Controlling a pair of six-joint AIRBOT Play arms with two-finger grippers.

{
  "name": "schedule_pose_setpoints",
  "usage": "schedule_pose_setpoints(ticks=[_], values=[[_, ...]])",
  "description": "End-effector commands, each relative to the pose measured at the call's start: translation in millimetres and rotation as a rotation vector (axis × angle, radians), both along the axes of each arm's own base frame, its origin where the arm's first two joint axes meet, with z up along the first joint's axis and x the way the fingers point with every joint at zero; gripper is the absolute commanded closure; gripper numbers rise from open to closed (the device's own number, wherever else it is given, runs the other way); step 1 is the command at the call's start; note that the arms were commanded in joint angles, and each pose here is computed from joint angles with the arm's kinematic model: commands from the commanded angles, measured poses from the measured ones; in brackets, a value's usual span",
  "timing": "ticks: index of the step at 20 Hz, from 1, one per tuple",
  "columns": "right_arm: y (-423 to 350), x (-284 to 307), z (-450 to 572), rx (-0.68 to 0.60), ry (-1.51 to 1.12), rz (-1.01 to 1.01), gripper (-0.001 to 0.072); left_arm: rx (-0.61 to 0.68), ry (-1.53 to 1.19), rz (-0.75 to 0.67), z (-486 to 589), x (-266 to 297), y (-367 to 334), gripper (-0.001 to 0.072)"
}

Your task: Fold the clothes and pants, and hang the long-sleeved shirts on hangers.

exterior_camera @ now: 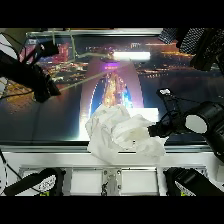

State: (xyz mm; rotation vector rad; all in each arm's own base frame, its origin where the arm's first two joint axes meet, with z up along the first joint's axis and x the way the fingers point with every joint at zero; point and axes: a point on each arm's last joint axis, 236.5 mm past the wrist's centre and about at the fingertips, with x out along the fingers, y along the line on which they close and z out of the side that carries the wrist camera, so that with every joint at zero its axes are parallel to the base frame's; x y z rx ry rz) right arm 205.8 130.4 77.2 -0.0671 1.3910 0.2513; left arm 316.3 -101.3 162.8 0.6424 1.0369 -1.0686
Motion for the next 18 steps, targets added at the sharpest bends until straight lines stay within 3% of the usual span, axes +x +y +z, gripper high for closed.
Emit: schedule_pose_setpoints(ticks=[1, 12, 15, 18], values=[[0, 0, -1, -0.001, 0.002, -0.001, 0.0692, 0.012, 0.035, -0.18, -26, -54, -2, 0.0699], [0, 0, -1, -0.001, 0.002, -0.001, 0.0692, 0.003, 0.098, -0.278, -78, -155, -2, 0.0699], [0, 0, -1, -0.001, 0.002, -0.001, 0.0692, 0.007, 0.16, -0.351, -91, -162, -18, 0.0699], [0, 0, -1, -0.001, 0.002, -0.001, 0.0692, 0.005, 0.153, -0.321, -104, -143, -33, 0.0699]])
